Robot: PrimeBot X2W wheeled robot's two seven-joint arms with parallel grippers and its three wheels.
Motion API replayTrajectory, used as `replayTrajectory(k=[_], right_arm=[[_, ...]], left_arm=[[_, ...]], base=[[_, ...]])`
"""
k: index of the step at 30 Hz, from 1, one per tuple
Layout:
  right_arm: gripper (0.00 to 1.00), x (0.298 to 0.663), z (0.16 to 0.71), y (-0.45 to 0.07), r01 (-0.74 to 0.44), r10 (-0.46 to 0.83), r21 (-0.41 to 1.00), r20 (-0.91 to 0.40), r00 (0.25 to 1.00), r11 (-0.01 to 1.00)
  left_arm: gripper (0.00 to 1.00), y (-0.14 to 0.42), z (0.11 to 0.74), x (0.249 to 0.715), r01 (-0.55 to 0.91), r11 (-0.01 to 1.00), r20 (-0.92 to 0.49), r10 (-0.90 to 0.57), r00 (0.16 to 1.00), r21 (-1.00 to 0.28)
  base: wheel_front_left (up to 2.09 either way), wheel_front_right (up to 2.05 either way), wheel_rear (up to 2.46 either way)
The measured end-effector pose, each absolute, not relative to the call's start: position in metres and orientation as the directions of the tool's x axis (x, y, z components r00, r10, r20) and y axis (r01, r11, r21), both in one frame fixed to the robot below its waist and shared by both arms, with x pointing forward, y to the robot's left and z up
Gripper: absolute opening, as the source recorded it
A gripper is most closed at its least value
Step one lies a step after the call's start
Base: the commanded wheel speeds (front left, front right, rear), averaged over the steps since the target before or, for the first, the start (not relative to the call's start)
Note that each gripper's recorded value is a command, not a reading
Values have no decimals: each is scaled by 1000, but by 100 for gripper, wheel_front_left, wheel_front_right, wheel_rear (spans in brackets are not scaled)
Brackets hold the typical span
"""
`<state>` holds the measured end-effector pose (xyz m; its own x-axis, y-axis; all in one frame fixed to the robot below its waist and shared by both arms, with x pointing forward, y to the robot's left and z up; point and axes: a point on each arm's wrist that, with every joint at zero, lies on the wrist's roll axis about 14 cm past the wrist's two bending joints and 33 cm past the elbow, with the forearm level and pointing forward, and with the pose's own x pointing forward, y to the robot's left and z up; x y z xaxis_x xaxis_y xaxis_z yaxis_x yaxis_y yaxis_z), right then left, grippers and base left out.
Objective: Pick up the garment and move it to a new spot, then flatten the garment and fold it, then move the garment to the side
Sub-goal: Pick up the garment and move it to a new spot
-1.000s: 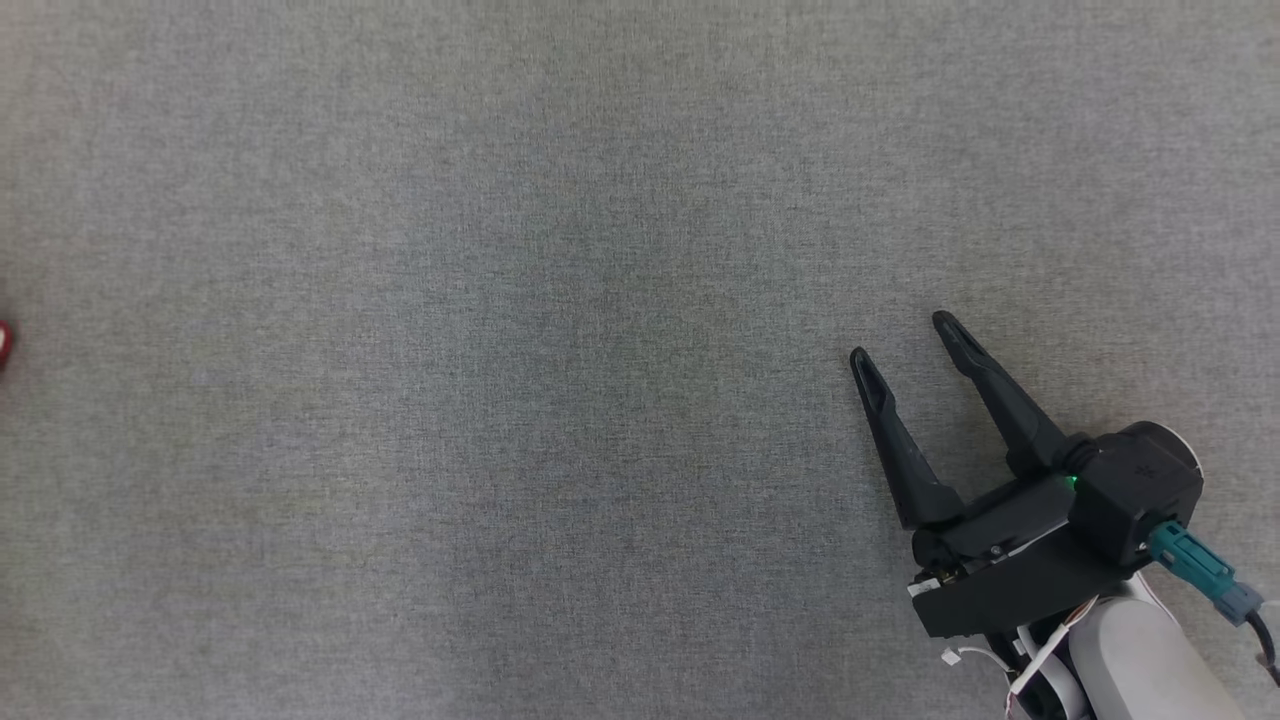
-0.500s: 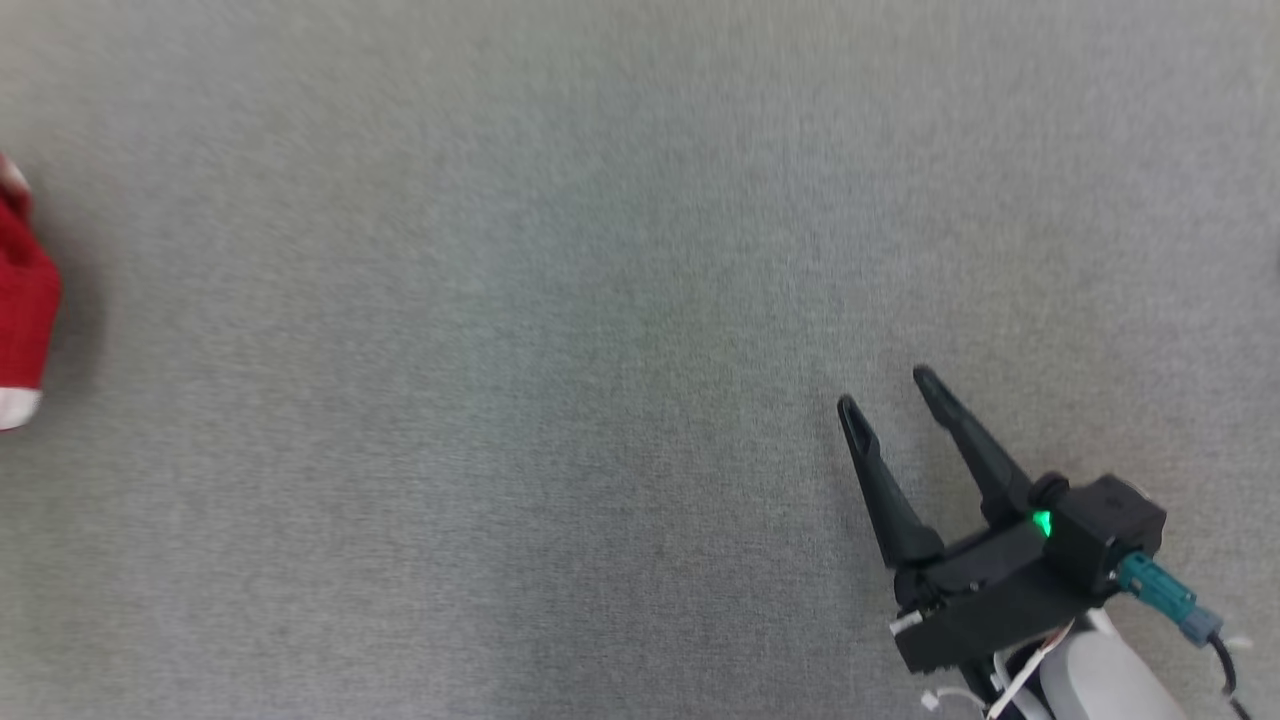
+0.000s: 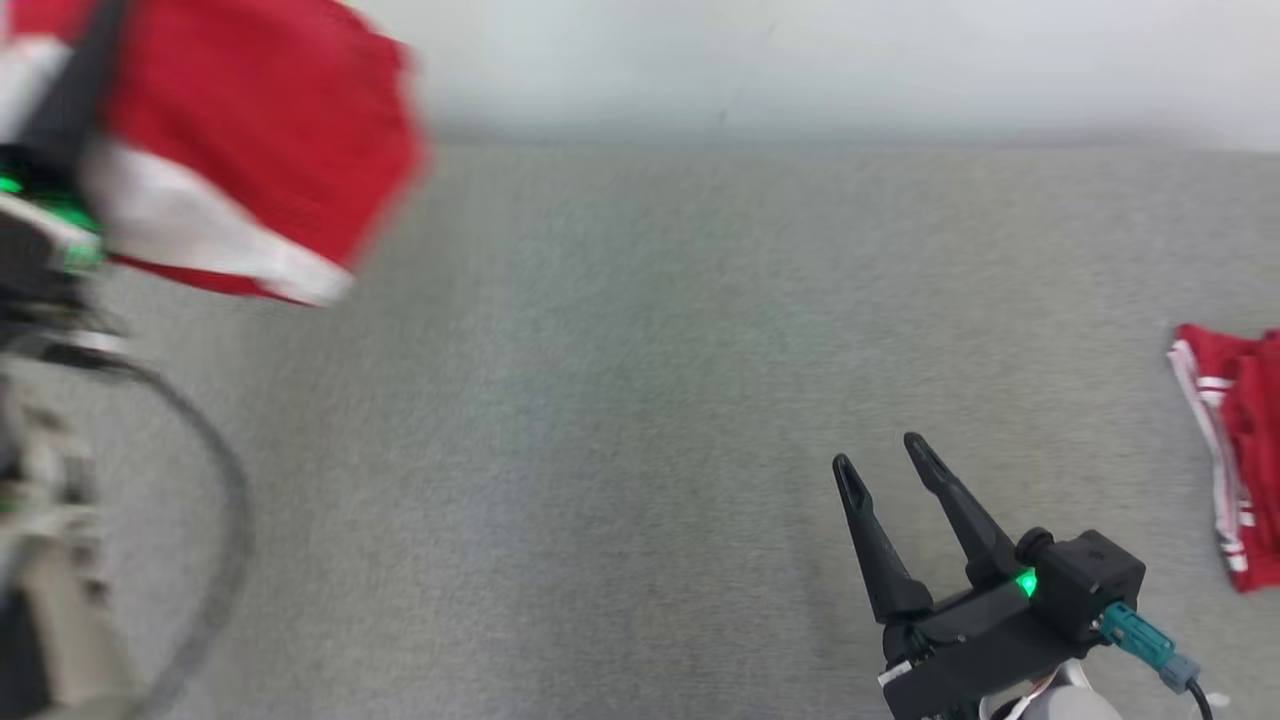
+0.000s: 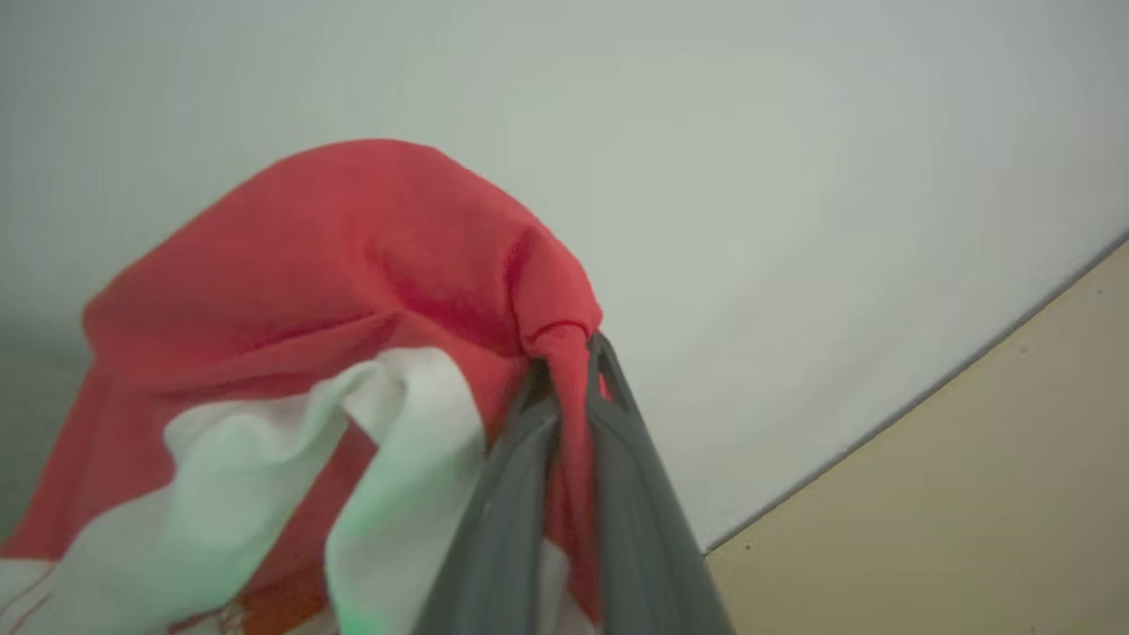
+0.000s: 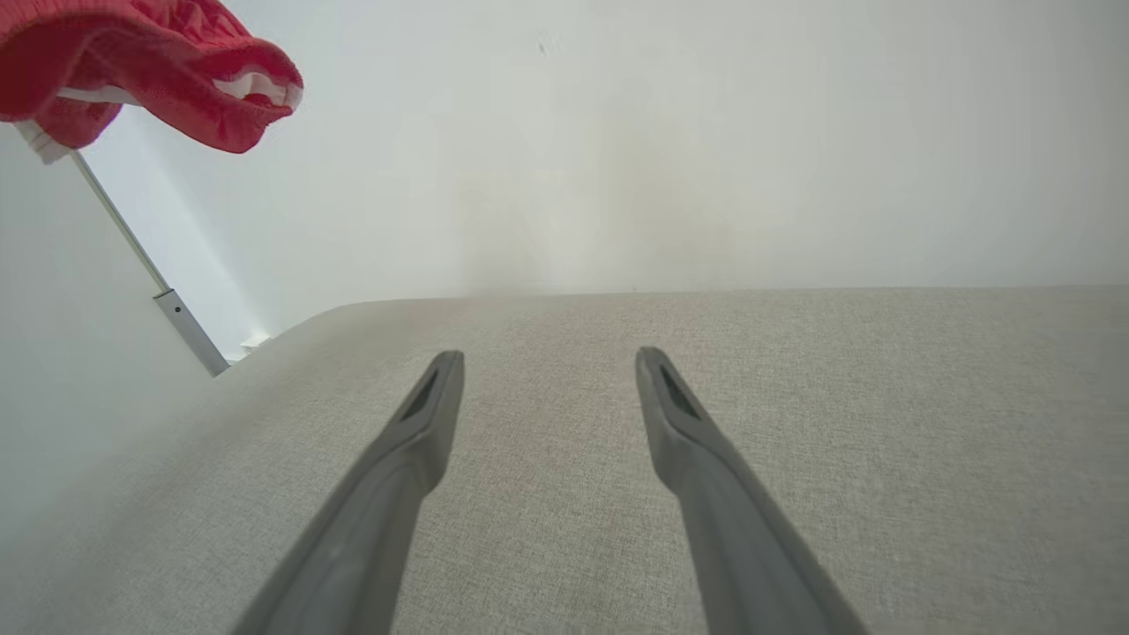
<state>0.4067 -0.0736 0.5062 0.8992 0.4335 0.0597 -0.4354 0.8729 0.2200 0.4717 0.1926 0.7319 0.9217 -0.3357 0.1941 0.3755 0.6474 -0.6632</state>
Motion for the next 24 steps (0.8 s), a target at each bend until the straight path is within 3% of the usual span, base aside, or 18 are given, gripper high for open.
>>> replayTrajectory(k=[3,4,13,17,24], right_arm=[[100,402,510,-82,-415,411,217,67,909,884],[100,397,514,-91,-391,384,212,73,920,896],[100,375,518,-132,-281,274,200,63,960,939],[100,365,520,-152,-219,211,195,60,976,956],[100,345,517,-183,-115,108,196,46,993,974]], left_arm=[[0,156,735,465,445,623,208,-417,885,-644],[0,118,730,459,500,580,206,-498,842,-643],[0,12,654,448,518,516,49,-675,737,-683],[0,-21,591,447,454,577,-108,-690,716,-679],[0,-38,493,444,415,756,-344,-618,707,-507]], base=[[0,0,0],[0,0,0],[0,0,0],[0,0,0],[0,0,0]])
